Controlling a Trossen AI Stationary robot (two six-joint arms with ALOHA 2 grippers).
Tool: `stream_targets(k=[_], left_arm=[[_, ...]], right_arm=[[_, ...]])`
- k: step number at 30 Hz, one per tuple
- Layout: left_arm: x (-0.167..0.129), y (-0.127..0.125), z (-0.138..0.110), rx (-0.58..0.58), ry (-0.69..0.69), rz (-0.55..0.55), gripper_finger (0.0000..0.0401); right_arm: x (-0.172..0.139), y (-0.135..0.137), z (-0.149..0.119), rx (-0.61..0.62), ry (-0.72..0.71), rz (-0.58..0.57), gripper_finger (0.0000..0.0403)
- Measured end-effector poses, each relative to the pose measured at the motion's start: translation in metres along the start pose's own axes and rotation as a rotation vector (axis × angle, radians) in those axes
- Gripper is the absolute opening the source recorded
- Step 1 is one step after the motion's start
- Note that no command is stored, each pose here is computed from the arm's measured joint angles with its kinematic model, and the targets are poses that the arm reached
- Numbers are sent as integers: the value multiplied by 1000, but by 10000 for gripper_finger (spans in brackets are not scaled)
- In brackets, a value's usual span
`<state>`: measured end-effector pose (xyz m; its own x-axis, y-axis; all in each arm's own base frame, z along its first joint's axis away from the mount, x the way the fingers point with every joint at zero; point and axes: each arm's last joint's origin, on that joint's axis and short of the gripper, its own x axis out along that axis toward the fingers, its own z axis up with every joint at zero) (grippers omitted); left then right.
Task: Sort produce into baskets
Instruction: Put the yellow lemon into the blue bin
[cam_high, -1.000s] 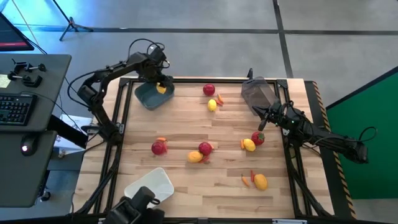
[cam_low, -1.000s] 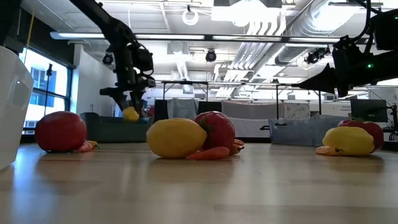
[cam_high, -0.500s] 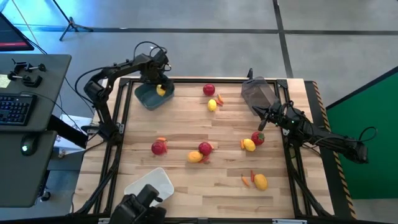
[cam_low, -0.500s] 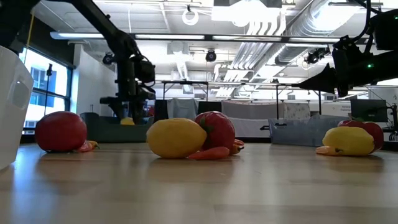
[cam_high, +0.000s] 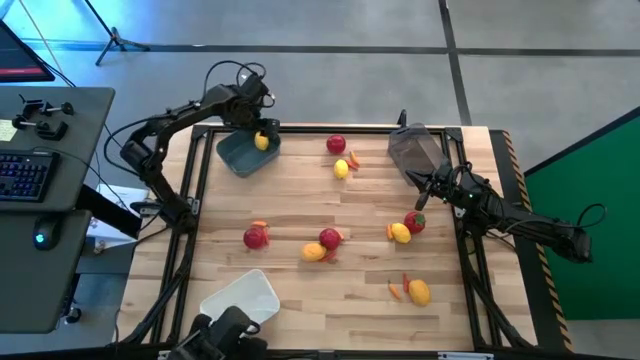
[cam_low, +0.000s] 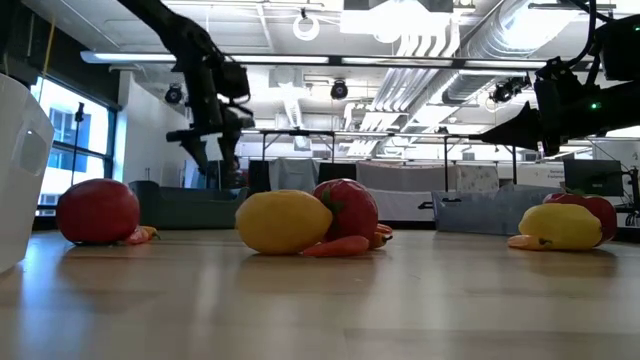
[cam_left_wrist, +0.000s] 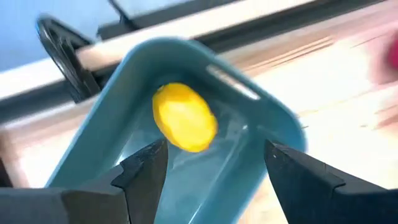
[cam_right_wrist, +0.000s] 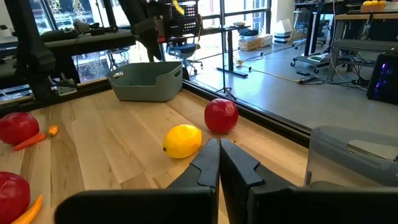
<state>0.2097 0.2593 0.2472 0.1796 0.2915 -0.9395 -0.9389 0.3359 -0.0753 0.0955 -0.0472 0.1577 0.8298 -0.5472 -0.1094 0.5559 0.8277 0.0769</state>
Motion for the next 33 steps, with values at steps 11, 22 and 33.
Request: stream_targets(k=[11, 22, 33], left_arm=[[-61, -22, -16, 21, -175, -128, 243], [-87, -39, -20, 112, -333, -214, 243], [-89, -41, -28, 214, -254, -296, 243]], right_arm=[[0, 0, 0, 0, 0, 0, 0], [0, 0, 0, 0, 0, 0, 0], [0, 0, 0, 0, 1, 0, 0]])
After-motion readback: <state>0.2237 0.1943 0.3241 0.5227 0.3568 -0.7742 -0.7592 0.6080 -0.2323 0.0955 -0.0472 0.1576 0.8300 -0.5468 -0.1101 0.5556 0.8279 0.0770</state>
